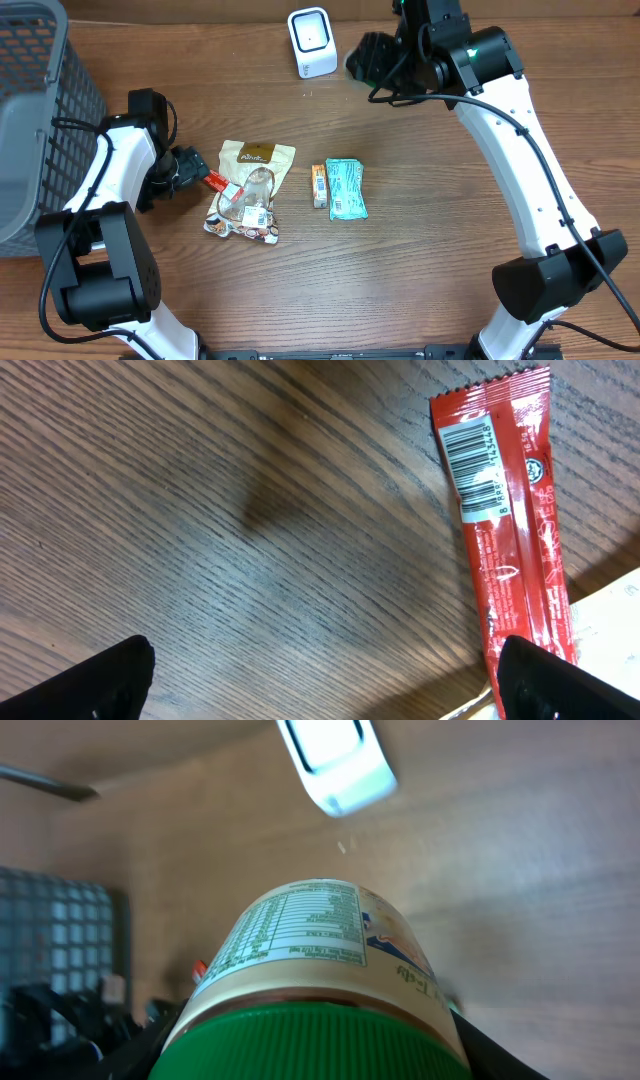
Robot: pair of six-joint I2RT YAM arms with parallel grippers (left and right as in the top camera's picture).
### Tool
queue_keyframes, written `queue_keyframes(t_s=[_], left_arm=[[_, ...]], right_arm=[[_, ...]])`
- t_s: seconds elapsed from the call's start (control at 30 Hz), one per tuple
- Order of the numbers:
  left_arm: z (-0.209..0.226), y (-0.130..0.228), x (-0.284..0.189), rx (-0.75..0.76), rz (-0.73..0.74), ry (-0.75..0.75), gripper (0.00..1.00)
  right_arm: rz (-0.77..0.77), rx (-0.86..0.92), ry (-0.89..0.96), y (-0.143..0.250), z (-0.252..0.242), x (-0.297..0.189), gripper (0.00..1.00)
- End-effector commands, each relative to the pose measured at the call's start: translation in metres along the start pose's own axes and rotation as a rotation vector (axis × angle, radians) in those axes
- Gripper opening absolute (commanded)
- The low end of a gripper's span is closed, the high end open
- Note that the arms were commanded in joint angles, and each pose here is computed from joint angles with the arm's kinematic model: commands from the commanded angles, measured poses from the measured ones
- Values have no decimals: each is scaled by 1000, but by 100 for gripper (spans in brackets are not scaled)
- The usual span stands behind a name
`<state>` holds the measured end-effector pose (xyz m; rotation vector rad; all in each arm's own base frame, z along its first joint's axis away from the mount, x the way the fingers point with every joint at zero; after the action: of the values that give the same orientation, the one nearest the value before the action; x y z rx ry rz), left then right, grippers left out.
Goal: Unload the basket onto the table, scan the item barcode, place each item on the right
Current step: 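Lift the jar and raise it to the white scanner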
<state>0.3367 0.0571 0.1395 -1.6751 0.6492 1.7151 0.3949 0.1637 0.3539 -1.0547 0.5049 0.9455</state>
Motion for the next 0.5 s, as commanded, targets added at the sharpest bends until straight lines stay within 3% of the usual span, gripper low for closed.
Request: queue_keyframes(t_s=[0.0,0.33,0.47], left_arm=[[2,-7,-5,2,-29,-6,100],[2,-7,-5,2,-29,-6,99],[2,-7,-5,2,-29,-6,100]], right_arm=[[-91,-26,-42,-13,8,-9,39],[-346,-86,-65,-43,13,4,38],[-373,-103,-77,-47,10,27,38]])
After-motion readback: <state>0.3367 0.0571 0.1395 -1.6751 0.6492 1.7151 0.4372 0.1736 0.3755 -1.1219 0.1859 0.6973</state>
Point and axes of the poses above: each gripper's point midway between its finger pads, its own x axis out along the fingers, its own z axis along the line the jaws close on, y = z × x, the point moved 10 cm from there along -x, back along the fingers, and after that the axes turned 6 degrees about -x, right-handed, at the moved point
